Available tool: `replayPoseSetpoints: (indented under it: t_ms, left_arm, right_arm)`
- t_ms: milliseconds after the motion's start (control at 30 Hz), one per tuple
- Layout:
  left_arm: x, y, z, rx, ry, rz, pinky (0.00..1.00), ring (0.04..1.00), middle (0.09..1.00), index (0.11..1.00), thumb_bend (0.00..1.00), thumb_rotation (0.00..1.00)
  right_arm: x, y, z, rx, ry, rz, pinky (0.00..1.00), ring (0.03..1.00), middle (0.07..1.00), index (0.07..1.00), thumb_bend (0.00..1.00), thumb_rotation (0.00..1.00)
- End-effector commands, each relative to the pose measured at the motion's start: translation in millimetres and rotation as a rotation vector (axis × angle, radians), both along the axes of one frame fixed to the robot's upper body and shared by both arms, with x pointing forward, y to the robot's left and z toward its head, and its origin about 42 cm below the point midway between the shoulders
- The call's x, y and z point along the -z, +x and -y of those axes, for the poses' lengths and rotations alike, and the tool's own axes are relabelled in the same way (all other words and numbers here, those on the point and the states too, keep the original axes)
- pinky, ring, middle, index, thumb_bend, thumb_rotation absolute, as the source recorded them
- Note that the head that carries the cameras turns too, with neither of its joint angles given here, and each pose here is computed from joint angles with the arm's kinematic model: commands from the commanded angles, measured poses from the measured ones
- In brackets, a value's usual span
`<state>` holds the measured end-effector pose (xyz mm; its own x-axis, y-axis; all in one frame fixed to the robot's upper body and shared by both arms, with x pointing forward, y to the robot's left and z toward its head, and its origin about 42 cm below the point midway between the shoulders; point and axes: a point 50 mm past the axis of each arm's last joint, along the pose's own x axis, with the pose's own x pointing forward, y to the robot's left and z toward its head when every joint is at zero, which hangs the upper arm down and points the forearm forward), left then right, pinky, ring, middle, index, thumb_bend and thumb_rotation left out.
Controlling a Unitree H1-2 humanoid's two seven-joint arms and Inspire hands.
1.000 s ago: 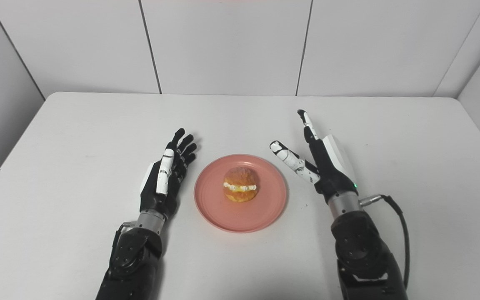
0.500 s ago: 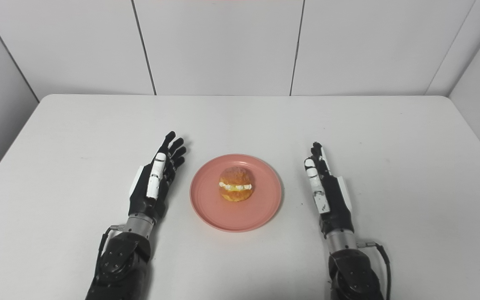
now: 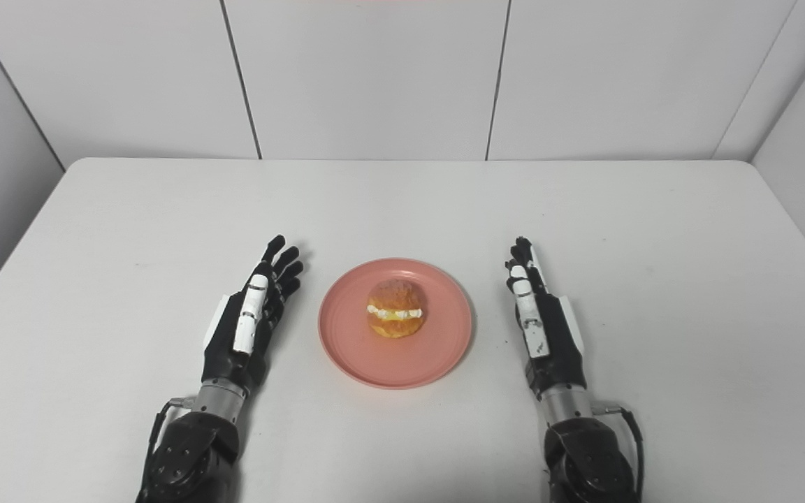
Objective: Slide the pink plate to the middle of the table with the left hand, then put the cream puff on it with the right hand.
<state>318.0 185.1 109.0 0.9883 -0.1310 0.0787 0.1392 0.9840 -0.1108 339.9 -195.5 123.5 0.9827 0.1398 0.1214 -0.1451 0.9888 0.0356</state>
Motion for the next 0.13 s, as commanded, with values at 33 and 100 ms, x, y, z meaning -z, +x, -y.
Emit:
replayPoseSetpoints:
  t_ms: [33, 100]
  left_arm:
    - [38.0, -33.8, -8.7, 0.015, 0.004, -0.167, 1.0, 1.0, 1.0, 1.0, 0.4, 1.0]
    - [38.0, -35.6, -8.1, 0.024, 0.002, -0.166, 1.0, 1.0, 1.0, 1.0, 0.41, 1.0]
  right_arm:
    - [9.2, -6.7, -8.6, -0.014, 0.024, -0.055, 1.0, 1.0, 1.0, 1.0, 0.3, 1.0]
    - [11.1, -8.4, -11.5, -0.015, 0.01, -0.062, 1.0, 1.0, 1.0, 1.0, 0.29, 1.0]
